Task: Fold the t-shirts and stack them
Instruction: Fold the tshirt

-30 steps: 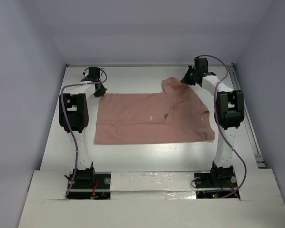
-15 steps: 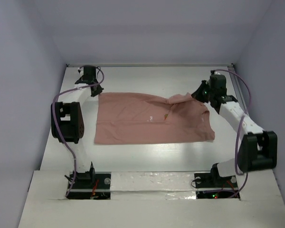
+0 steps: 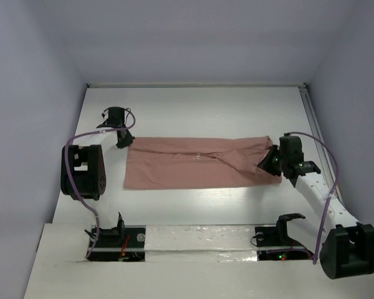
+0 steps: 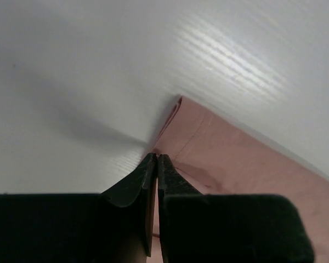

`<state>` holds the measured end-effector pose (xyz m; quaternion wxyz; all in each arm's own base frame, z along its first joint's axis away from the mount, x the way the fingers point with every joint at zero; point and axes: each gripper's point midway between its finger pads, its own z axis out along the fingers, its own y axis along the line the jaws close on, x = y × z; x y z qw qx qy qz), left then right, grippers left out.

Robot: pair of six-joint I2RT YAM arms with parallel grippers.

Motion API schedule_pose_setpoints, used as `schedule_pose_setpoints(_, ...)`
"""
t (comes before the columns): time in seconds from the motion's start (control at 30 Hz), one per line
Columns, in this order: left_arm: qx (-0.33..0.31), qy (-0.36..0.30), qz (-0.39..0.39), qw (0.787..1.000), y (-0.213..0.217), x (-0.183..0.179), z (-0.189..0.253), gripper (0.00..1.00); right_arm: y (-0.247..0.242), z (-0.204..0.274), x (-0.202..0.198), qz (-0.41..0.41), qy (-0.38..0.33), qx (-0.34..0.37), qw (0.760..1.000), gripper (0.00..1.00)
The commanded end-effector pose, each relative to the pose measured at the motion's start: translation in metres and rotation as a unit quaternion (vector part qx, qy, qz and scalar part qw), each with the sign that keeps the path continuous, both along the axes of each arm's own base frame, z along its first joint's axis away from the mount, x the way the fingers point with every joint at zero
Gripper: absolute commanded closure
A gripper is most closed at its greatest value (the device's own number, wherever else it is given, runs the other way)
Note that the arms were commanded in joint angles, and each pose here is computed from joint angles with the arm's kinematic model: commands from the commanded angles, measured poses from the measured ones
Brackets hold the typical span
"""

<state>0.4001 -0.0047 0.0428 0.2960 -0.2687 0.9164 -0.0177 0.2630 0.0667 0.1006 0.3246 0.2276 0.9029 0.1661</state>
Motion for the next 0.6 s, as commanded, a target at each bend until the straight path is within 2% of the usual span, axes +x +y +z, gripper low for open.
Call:
schedule_pose_setpoints(0.0,-0.013,-0.026,0.002,1.0,-0.002,-0.004,0.012,1.0,-0.002,-0.031,-0.027,-0.042,0.069,0.02,0.997,0.78)
schedule_pose_setpoints(0.1,-0.013,-0.023,0.001,1.0,-0.002,-0.01,0.013,0.88,-0.009,-0.029,-0.026,-0.052,0.056,0.005,0.997,0.68)
schedule_pose_setpoints(0.13,-0.011,-0.024,-0.001,1.0,-0.002,-0.012,0.014,0.83,-0.011,-0.017,-0.021,-0.04,0.031,-0.007,0.999,0.59)
schedule_pose_setpoints(0.17,-0.012,-0.028,-0.003,1.0,-0.003,-0.013,0.018,0.82,-0.014,-0.009,-0.017,-0.036,0.017,-0.017,0.999,0.54)
schedule_pose_setpoints(0.2,-0.013,-0.041,-0.003,0.999,-0.003,-0.014,0.029,0.82,-0.013,-0.001,-0.012,-0.026,0.001,-0.021,0.999,0.52)
schedule_pose_setpoints(0.23,-0.014,-0.048,-0.003,0.999,-0.003,-0.016,0.034,0.82,-0.011,0.01,-0.005,-0.001,-0.018,-0.029,0.999,0.53)
schedule_pose_setpoints(0.27,-0.013,-0.055,-0.002,0.998,-0.003,-0.018,0.039,0.82,0.001,0.015,-0.001,0.027,-0.026,-0.009,0.999,0.55)
schedule_pose_setpoints(0.33,-0.014,-0.08,0.002,0.997,-0.002,-0.022,0.056,0.83,0.012,0.019,0.011,0.051,-0.033,0.009,0.998,0.72)
schedule_pose_setpoints(0.37,-0.016,-0.085,0.005,0.996,-0.002,-0.022,0.059,0.83,0.023,0.017,0.018,0.078,-0.025,0.023,0.996,0.89)
schedule_pose_setpoints(0.4,-0.019,-0.089,0.007,0.996,-0.003,-0.025,0.063,0.83,0.025,0.02,0.029,0.081,-0.038,0.023,0.996,1.0)
schedule_pose_setpoints(0.47,-0.027,-0.085,0.009,0.996,-0.005,-0.028,0.062,0.83,0.03,0.026,0.046,0.092,-0.053,0.018,0.994,1.0)
schedule_pose_setpoints(0.5,-0.031,-0.08,0.015,0.996,-0.005,-0.03,0.061,0.83,0.032,0.017,0.055,0.096,-0.039,0.017,0.994,0.99)
schedule_pose_setpoints(0.53,-0.033,-0.079,0.014,0.996,-0.009,-0.031,0.06,0.83,0.037,0.016,0.06,0.106,-0.034,0.018,0.994,0.93)
schedule_pose_setpoints(0.57,-0.032,-0.083,0.009,0.996,-0.014,-0.031,0.063,0.83,0.046,0.025,0.07,0.122,-0.048,0.013,0.991,0.77)
